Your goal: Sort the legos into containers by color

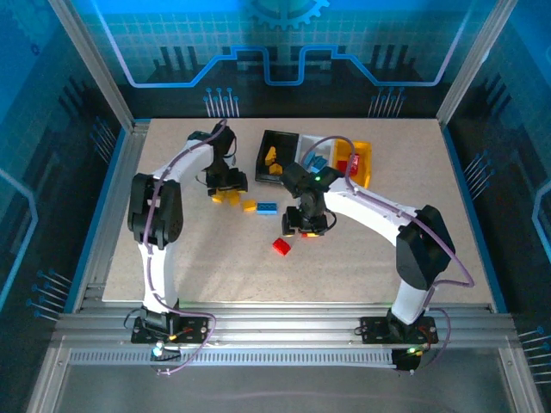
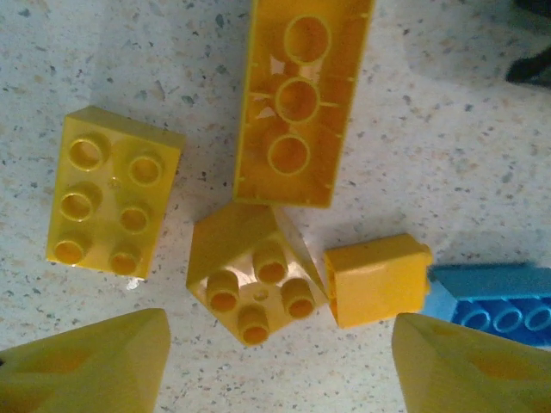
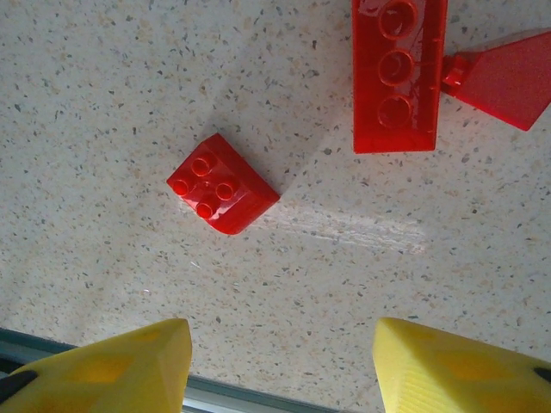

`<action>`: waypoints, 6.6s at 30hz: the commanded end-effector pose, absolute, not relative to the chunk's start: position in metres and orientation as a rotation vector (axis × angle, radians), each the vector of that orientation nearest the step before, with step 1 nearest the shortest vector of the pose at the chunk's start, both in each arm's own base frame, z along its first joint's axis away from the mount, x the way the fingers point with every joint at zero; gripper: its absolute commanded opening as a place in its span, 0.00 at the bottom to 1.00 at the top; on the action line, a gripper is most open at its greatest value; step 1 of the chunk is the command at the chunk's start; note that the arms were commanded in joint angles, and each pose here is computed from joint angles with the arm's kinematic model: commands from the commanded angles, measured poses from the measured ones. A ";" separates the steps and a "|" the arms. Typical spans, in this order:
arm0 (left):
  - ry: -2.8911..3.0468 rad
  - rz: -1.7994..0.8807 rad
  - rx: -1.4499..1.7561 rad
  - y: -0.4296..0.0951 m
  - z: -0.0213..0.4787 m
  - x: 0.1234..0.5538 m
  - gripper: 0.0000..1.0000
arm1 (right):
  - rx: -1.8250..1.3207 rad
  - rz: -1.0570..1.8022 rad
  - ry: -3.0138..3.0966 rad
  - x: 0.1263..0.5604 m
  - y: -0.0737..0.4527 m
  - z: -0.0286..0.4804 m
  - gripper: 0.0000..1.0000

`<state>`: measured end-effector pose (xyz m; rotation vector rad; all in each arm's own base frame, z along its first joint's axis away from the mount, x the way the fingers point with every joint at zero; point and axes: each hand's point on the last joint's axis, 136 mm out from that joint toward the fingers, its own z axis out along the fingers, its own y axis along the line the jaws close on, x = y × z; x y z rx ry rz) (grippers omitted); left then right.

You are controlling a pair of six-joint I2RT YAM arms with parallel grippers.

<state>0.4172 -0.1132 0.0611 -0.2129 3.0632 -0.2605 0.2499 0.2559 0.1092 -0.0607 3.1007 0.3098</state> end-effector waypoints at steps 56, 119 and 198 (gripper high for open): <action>2.935 -0.505 -0.317 -0.129 0.116 0.447 0.34 | -0.024 0.286 3.090 0.246 0.232 0.111 0.60; 2.769 -0.774 -0.349 -0.133 0.148 0.399 0.66 | -0.887 0.339 3.058 0.238 0.293 0.078 0.61; 2.948 -0.767 -0.129 -0.187 0.122 0.307 0.79 | 0.052 0.150 2.918 0.414 0.144 0.149 0.56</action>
